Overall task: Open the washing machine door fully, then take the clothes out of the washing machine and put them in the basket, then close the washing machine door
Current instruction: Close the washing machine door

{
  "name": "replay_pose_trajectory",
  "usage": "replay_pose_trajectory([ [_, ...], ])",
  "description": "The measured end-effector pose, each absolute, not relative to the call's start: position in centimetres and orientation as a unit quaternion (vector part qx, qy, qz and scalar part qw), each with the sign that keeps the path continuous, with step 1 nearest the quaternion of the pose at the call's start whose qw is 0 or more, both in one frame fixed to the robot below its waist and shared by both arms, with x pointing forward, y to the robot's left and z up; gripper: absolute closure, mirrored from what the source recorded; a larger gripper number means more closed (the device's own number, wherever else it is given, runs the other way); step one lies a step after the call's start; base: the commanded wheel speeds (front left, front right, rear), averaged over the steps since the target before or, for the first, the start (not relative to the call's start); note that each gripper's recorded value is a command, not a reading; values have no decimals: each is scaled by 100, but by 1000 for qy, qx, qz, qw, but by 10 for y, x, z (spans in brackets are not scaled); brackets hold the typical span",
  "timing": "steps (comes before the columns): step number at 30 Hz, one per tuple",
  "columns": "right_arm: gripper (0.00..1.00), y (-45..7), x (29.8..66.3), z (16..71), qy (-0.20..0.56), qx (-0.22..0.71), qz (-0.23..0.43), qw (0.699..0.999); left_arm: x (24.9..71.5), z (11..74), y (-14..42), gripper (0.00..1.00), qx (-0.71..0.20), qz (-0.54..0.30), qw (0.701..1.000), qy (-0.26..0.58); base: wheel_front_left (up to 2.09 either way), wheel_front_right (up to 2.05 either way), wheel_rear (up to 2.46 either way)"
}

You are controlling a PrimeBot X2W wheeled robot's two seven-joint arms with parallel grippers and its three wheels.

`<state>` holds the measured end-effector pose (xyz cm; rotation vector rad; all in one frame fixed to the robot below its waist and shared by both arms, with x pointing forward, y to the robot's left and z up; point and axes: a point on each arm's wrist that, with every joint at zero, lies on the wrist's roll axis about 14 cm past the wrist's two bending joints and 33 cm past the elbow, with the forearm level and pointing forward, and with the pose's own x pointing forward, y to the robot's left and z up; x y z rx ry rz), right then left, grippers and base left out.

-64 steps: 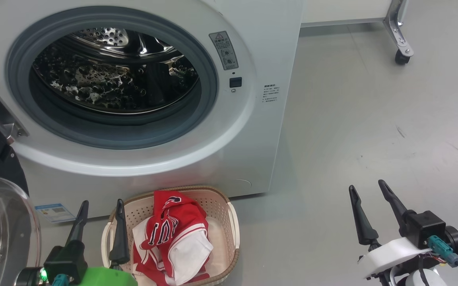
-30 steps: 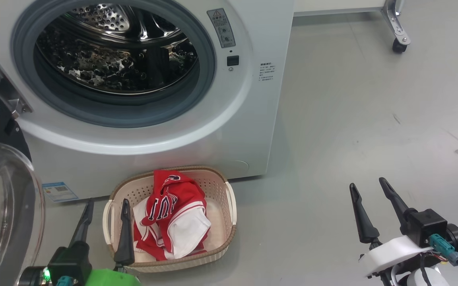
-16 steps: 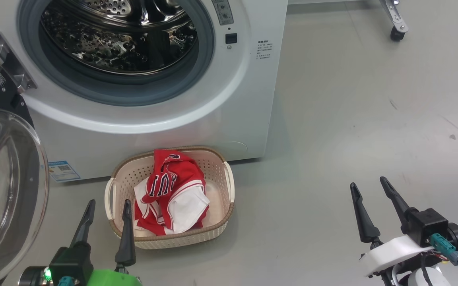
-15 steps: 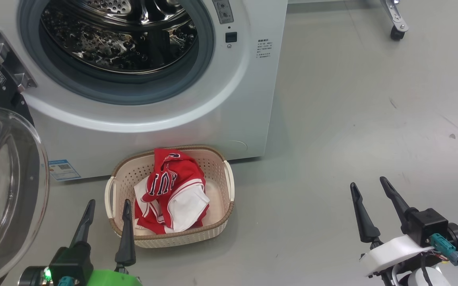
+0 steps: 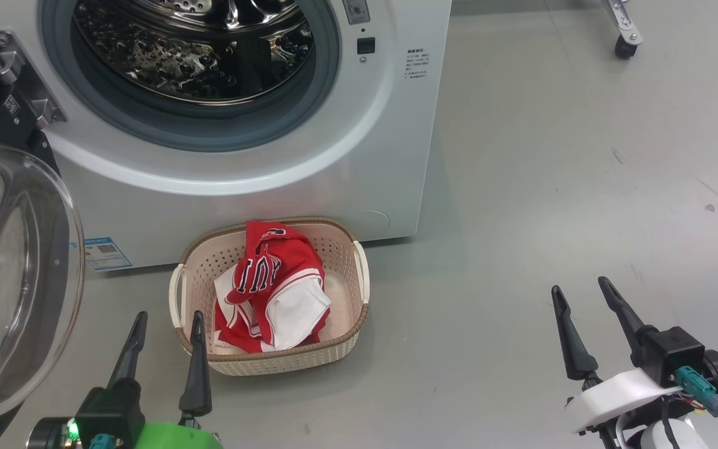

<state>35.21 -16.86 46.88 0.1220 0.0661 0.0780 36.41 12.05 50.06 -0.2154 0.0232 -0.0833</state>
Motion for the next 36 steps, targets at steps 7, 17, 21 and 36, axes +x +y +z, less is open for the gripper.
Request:
replay_pose_trajectory([
  [7, 0, -167, 353, 470, 32, 60, 42, 997, 363, 502, 122, 0, -102, -39, 994, 9, 0, 0, 0],
  [17, 0, -166, 356, 471, 29, 58, 43, 997, 361, 503, 125, 0, -102, -35, 994, 7, 0, 0, 0],
  [21, 0, -164, 358, 471, 29, 57, 47, 997, 359, 503, 128, 0, -100, -30, 995, 7, 0, 0, 0],
  [36, 0, -143, 370, 468, 35, 52, 85, 994, 347, 502, 151, 0, -97, 8, 995, 7, 0, 0, 0],
])
